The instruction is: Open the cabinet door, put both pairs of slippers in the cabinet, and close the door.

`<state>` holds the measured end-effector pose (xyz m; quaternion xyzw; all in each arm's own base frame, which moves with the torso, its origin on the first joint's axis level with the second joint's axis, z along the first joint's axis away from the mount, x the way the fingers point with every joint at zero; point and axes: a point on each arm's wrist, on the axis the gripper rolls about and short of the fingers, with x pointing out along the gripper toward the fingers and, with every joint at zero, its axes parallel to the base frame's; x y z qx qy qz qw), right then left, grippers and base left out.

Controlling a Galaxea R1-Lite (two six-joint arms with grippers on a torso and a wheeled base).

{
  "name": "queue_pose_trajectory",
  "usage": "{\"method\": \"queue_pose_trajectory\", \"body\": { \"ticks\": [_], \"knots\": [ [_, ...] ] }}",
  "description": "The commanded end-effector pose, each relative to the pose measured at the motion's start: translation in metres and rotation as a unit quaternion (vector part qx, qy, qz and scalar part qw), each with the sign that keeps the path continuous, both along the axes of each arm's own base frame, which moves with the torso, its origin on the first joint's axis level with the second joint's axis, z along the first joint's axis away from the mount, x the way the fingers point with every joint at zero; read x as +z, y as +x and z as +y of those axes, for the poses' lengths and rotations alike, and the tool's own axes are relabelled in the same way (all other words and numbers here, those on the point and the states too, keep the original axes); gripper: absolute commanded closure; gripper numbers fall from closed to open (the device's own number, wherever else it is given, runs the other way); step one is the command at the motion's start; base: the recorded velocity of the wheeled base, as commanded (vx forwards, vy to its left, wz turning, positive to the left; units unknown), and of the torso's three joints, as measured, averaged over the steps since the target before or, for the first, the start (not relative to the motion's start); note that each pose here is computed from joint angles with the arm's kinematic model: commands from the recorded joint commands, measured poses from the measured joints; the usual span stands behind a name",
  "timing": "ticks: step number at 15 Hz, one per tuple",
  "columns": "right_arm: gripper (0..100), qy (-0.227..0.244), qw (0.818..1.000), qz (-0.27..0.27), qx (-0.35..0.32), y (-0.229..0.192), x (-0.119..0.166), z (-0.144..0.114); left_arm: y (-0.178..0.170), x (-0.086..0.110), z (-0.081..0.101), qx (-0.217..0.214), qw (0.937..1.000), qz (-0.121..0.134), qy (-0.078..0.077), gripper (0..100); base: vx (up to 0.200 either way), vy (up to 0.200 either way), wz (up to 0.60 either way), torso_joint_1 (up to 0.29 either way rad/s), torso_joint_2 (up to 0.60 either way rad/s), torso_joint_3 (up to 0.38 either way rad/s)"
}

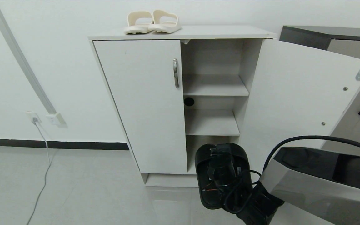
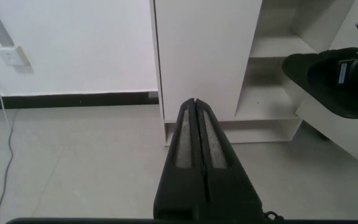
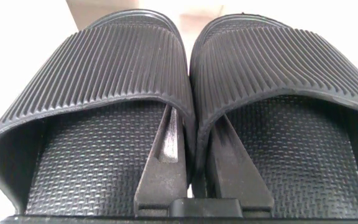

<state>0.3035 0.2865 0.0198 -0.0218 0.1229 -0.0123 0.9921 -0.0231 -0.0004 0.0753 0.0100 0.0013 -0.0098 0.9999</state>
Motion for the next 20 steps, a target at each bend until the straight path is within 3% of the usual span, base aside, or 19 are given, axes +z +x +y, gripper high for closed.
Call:
{"method": "queue_pose_trajectory", "body": {
  "ticks": [1, 6, 11, 20],
  "knots": [
    [100, -0.001, 1.000, 0.000, -0.002, 0.001, -0.001, -0.001, 0.000, 0.000, 0.000, 0.000, 1.0000, 0.001, 0.000, 100, 0.000, 0.000, 0.00, 0.002, 0.00, -0.188],
    [100, 0.013, 1.000, -0.027, -0.004, 0.012, -0.015, 0.005, 0.000, 0.000, 0.000, 0.001, 1.0000, 0.001, 0.000, 100, 0.000, 0.000, 0.00, 0.000, 0.00, -0.169],
    [100, -0.005, 0.990, -0.141, 0.001, 0.020, -0.013, 0.000, 0.000, 0.000, 0.000, 0.001, 1.0000, 0.001, -0.001, 100, 0.000, 0.000, 0.00, 0.000, 0.00, -0.011],
    [100, -0.039, 0.993, -0.110, -0.019, 0.025, -0.013, -0.023, 0.000, 0.000, 0.000, 0.001, 1.0000, 0.001, -0.001, 100, 0.000, 0.000, 0.00, 0.000, 0.00, 0.000]
  ]
}}
